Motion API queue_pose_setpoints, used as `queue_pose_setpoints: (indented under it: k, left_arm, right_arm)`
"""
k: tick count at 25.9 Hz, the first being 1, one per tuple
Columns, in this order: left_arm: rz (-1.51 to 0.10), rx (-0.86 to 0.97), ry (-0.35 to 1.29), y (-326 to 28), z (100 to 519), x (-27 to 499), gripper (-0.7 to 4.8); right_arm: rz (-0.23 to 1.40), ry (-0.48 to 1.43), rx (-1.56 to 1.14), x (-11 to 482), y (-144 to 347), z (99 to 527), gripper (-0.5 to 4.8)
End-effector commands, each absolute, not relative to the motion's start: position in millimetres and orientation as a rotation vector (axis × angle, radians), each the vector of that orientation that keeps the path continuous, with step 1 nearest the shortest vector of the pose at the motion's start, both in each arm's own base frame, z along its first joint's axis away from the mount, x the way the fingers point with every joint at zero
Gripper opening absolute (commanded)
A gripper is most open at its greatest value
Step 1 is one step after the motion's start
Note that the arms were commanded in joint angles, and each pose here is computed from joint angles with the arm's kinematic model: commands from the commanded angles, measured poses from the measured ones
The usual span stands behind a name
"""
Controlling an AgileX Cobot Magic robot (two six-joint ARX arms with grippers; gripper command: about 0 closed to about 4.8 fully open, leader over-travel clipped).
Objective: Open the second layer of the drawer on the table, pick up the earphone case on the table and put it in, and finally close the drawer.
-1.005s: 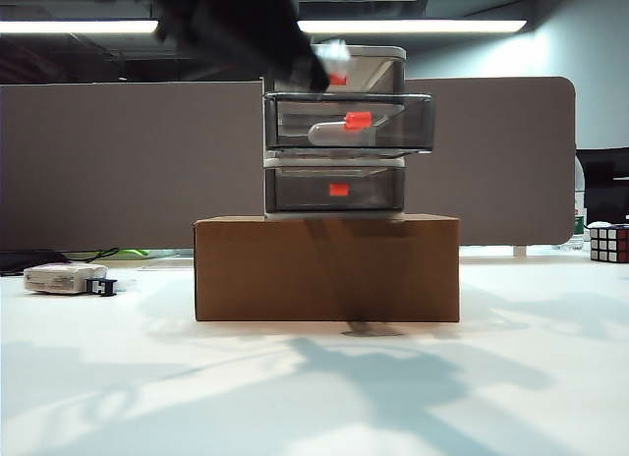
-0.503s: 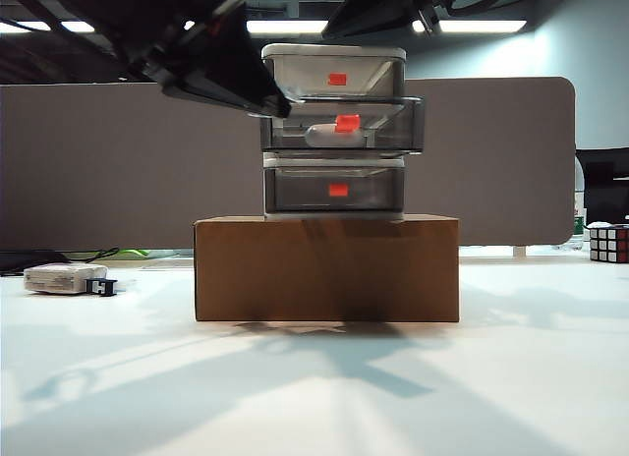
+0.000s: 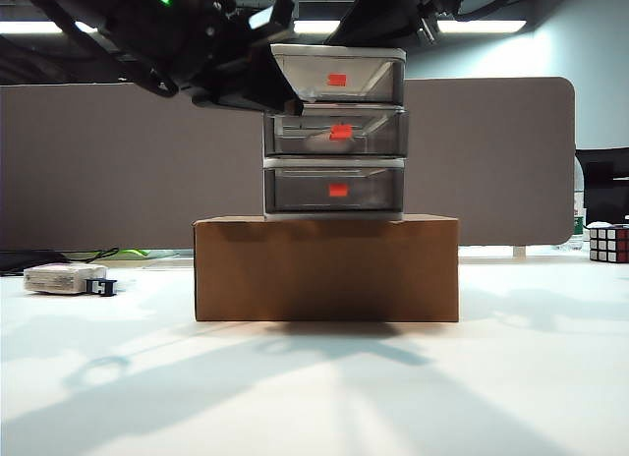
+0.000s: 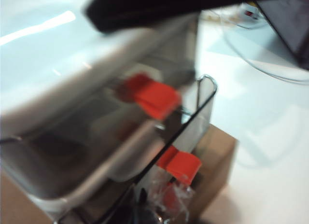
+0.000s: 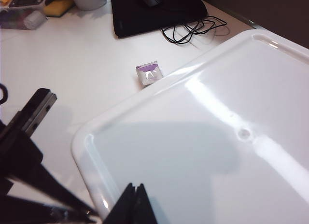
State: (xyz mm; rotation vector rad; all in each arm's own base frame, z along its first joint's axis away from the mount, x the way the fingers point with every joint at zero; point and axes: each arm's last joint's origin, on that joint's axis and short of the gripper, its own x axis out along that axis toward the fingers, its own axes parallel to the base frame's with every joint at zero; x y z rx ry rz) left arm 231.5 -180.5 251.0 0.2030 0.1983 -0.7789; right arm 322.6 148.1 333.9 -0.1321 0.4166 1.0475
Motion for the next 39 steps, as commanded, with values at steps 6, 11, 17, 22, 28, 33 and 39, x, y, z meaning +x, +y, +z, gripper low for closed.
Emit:
queue_pose_setpoints:
  k: [6, 11, 17, 22, 28, 33, 39]
  left_arm:
    - [-0.727, 0.198, 0.136, -182, 252, 237, -0.06]
    - [-0.918, 0.183, 0.16, -176, 265, 220, -0.06]
    - [-0.902, 0.201, 0.177, -140, 279, 174, -0.06]
    - [-0.771, 0.158, 0.115, -90, 275, 114, -0.06]
    - [-0.656, 0.042, 0.013, -49, 261, 65, -0.06]
    - [-0.52, 0.035, 0.08, -38, 242, 56, -0.06]
    - [-0.504, 0.024, 0.079, -38, 231, 57, -0.06]
  right_arm:
    - [1.037, 0.427, -0.178, 319, 146, 334, -0.05]
    - [1.028, 0.294, -0.225, 298, 138, 366, -0.05]
    - [0.995, 0.222, -0.281, 239, 110, 409, -0.05]
    - [0.965, 0.194, -0.28, 163, 80, 400, -0.05]
    - [0.749, 0.153, -0.167, 77, 41, 335, -0.05]
    - [0.503, 0.062, -0.084, 42, 20, 295, -0.05]
    - [0.368, 0.121, -0.096, 42, 16, 258, -0.05]
